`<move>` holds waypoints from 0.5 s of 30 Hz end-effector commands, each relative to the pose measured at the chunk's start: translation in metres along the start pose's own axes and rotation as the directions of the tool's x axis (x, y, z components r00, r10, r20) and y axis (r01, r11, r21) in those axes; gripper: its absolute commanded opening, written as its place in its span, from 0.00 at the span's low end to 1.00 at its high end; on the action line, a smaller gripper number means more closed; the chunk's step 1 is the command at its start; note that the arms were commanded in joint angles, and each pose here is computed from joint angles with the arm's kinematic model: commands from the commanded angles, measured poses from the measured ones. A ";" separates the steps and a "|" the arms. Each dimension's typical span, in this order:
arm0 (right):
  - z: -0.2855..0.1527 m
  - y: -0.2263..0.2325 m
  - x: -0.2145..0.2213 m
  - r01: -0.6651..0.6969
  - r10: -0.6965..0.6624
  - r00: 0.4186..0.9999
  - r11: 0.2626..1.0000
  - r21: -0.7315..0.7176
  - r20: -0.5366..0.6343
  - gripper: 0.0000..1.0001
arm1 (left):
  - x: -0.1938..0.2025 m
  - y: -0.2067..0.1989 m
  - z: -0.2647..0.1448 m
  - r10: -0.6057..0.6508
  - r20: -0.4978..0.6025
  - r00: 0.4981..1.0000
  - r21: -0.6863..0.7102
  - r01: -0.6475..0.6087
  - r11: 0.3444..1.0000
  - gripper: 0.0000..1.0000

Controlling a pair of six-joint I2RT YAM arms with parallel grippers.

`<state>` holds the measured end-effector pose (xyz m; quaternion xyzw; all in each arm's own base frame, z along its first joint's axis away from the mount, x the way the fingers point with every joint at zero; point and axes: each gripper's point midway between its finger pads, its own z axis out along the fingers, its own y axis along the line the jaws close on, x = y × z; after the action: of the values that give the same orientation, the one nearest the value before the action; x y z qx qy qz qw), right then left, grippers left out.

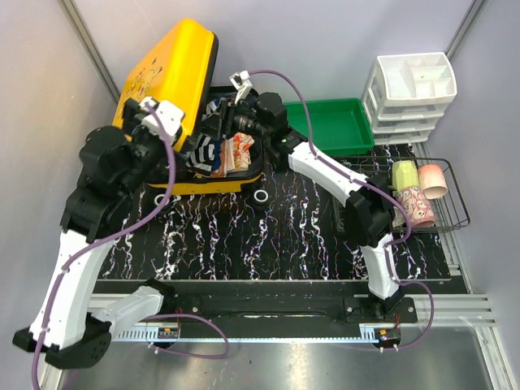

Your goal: Open, take out, and arrange the luggage

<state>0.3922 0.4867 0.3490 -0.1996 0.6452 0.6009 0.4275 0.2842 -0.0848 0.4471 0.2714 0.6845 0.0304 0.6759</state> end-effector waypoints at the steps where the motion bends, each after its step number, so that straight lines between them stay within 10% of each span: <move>1: 0.014 0.064 -0.039 0.104 -0.085 0.989 0.982 -0.159 0.118 0.60 | -0.010 -0.004 0.007 0.196 0.006 0.981 0.059 -0.196 0.979 0.99; 15: 0.023 0.088 -0.045 0.141 -0.107 0.978 0.972 -0.190 0.180 0.62 | 0.047 0.023 0.037 0.623 -0.307 0.719 -0.102 -0.676 0.730 0.99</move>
<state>0.3752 0.5130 0.3764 -0.2153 0.6078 0.6210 0.4456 0.3220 -0.0904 0.3942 0.4369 0.6495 0.2409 0.5738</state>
